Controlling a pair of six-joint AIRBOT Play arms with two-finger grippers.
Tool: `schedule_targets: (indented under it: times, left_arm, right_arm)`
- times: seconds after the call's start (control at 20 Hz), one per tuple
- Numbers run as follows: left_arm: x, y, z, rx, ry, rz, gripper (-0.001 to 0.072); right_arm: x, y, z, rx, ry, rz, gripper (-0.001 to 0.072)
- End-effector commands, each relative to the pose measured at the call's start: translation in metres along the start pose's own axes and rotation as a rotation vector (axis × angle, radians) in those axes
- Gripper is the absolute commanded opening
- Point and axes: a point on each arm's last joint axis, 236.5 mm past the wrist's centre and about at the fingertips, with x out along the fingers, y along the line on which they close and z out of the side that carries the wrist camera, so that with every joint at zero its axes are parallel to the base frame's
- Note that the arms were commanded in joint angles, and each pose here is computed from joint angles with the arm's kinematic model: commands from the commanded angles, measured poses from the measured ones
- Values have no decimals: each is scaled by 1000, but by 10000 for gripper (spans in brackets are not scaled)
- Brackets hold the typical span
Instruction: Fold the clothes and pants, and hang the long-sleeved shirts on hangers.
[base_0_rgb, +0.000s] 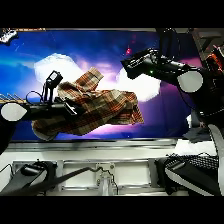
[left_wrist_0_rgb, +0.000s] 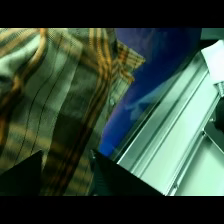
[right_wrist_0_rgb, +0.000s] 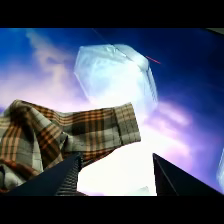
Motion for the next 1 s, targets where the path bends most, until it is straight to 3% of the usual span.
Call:
schedule_targets:
  times: [0.0, 0.1, 0.35, 0.6, 0.95]
  left_arm:
    - [3, 4, 26, 13, -25, 28, 419]
    - [7, 15, 42, 23, 7, 45, 492]
    - [41, 24, 84, 94, 132, 32, 626]
    - [105, 21, 73, 175, 348, 20, 670]
    - [173, 22, -3, 189, 604, -14, 671]
  right_arm:
    - [4, -55, -24, 195, 74, -134, 511]
    - [2, -101, -69, 366, 209, -208, 518]
    - [-9, -138, -168, 528, 419, -280, 516]
    - [-12, -129, -232, 583, 480, -300, 516]
    - [-35, -110, -260, 584, 488, -307, 514]
